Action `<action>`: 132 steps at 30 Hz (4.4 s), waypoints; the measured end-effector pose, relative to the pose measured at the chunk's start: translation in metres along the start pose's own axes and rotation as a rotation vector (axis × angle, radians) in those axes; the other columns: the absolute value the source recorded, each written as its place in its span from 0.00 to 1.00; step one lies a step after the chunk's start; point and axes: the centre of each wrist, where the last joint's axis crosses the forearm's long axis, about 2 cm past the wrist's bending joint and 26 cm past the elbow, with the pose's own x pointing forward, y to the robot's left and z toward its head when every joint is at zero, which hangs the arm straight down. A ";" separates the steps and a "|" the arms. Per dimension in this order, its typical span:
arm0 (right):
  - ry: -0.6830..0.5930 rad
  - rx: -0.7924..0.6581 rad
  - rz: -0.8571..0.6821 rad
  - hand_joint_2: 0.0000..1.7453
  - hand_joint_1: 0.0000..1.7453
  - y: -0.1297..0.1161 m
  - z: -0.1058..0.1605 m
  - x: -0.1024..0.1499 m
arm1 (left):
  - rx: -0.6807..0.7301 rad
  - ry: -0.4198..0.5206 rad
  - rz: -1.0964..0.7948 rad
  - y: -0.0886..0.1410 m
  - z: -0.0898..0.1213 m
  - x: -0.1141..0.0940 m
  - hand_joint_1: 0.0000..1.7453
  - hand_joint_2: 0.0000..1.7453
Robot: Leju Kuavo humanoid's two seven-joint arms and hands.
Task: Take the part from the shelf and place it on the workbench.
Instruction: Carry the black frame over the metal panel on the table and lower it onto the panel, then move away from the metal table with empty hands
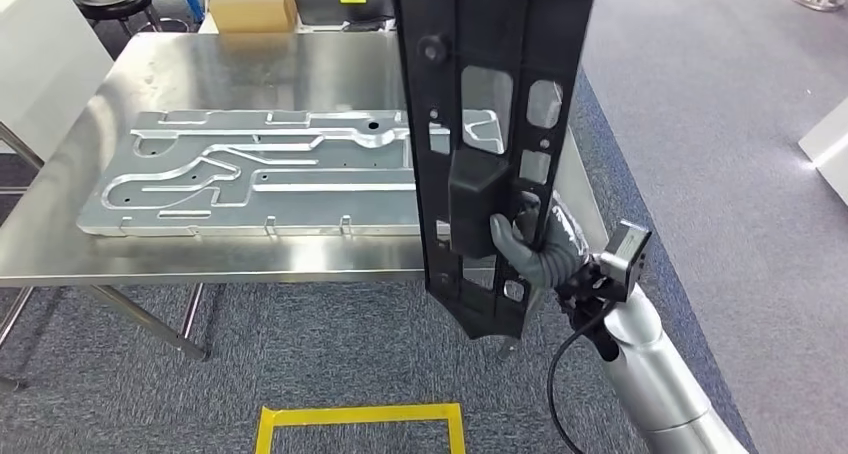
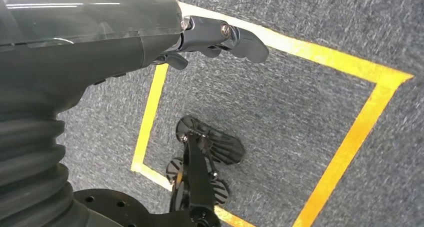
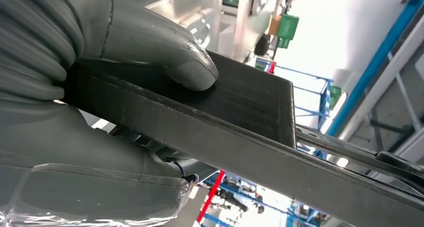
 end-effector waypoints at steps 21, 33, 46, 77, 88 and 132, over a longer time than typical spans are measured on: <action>-0.095 0.054 -0.072 1.00 1.00 0.021 0.001 0.012 | 0.002 0.002 0.053 0.003 0.000 0.001 0.00 1.00; -0.141 0.069 -0.069 1.00 1.00 0.031 0.002 0.021 | 0.006 0.002 0.062 0.003 0.000 0.000 0.00 1.00; -0.157 0.051 -0.063 1.00 1.00 0.031 0.014 0.025 | -0.009 -0.005 0.048 -0.002 0.000 -0.001 0.00 1.00; -0.120 -0.148 0.587 1.00 1.00 -0.042 -0.053 0.046 | -0.013 -0.020 0.041 -0.004 0.001 -0.001 0.00 1.00; 0.240 0.074 1.315 1.00 1.00 -0.038 -0.179 -0.003 | -0.061 -0.057 0.009 -0.008 -0.002 0.005 0.00 1.00; 0.428 0.429 1.178 0.00 0.00 0.069 -0.085 -0.125 | -0.073 -0.174 -0.076 -0.006 0.000 -0.001 0.00 0.00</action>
